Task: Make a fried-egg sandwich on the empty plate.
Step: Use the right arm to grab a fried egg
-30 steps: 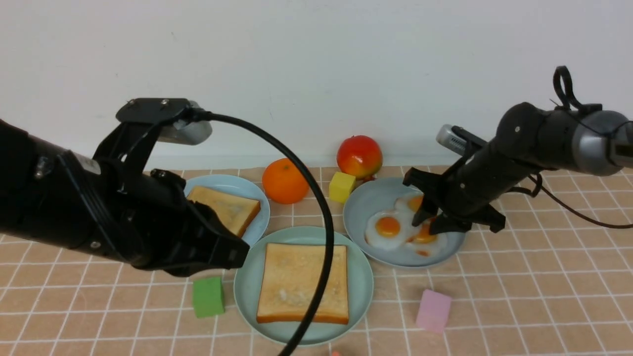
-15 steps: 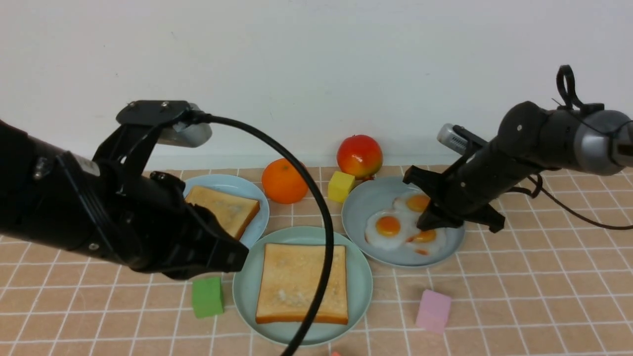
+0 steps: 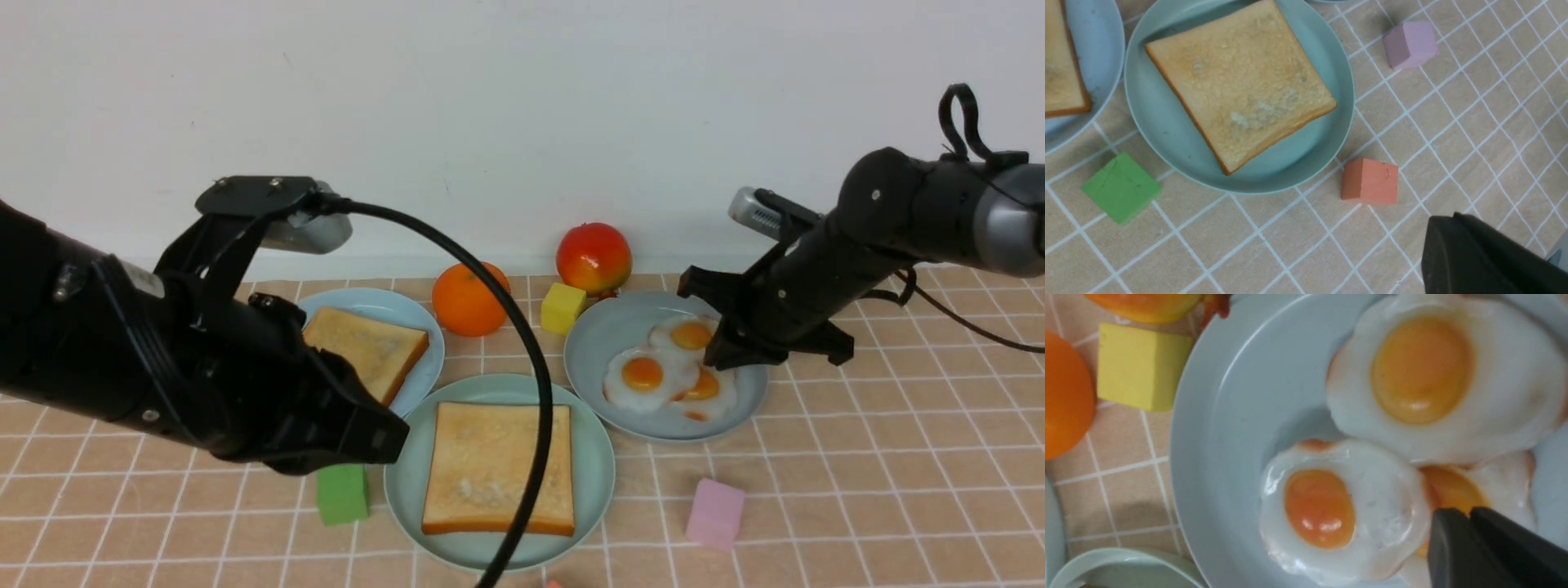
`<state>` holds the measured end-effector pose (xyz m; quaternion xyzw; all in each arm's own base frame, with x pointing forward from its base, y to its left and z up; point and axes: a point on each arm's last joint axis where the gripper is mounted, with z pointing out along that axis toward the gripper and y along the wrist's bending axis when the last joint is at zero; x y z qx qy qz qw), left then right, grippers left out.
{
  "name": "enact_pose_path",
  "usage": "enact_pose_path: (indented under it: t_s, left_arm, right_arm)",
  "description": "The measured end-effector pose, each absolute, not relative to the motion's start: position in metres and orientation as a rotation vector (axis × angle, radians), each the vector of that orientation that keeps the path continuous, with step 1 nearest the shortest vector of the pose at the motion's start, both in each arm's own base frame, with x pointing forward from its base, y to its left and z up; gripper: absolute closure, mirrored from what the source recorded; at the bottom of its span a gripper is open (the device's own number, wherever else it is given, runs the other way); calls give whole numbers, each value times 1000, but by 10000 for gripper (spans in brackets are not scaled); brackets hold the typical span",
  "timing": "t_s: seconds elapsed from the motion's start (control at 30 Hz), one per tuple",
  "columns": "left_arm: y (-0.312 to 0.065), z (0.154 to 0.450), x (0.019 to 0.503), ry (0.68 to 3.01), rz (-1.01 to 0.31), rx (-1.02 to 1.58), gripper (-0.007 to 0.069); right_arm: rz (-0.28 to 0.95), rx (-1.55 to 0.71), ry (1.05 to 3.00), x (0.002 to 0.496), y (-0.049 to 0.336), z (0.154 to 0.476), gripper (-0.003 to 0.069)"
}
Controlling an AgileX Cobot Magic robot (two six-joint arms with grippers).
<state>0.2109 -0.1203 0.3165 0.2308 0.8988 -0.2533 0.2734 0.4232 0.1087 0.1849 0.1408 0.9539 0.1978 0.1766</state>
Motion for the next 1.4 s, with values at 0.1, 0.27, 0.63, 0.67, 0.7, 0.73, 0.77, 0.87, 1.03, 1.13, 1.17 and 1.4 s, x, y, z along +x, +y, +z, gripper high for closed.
enact_pose_path:
  t_s: [0.1, 0.27, 0.63, 0.67, 0.7, 0.73, 0.77, 0.87, 1.03, 1.13, 1.17, 1.4]
  left_arm:
    - [-120, 316, 211, 2419, -682, 621, 622]
    - [-120, 316, 211, 2419, -682, 621, 619]
    - [-120, 317, 211, 2418, -681, 621, 608]
    - [-120, 317, 211, 2418, -681, 621, 608]
    - [-120, 317, 211, 2418, -681, 621, 607]
    - [-120, 317, 211, 2418, -681, 621, 606]
    - [-120, 317, 211, 2418, -681, 621, 605]
    - [-120, 317, 211, 2418, -681, 621, 601]
    - [-120, 317, 211, 2418, -681, 621, 596]
    - [-120, 317, 211, 2418, -681, 621, 595]
    - [-120, 317, 211, 2418, -681, 621, 593]
    - [-120, 316, 211, 2418, -678, 622, 586]
  right_arm:
    - [556, 390, 2672, 426, 108, 186, 470]
    - [585, 356, 2667, 428, 111, 181, 370]
    - [682, 248, 2664, 434, 120, 158, 413]
    - [682, 246, 2666, 434, 120, 158, 414]
    - [681, 242, 2667, 434, 120, 158, 415]
    - [681, 240, 2669, 434, 120, 157, 415]
    - [675, 228, 2670, 434, 120, 158, 415]
    - [659, 209, 2675, 434, 119, 157, 415]
    - [641, 188, 2678, 434, 118, 157, 425]
    - [639, 188, 2679, 434, 118, 157, 434]
    - [638, 198, 2680, 434, 118, 157, 436]
    - [538, 117, 2702, 422, 112, 183, 379]
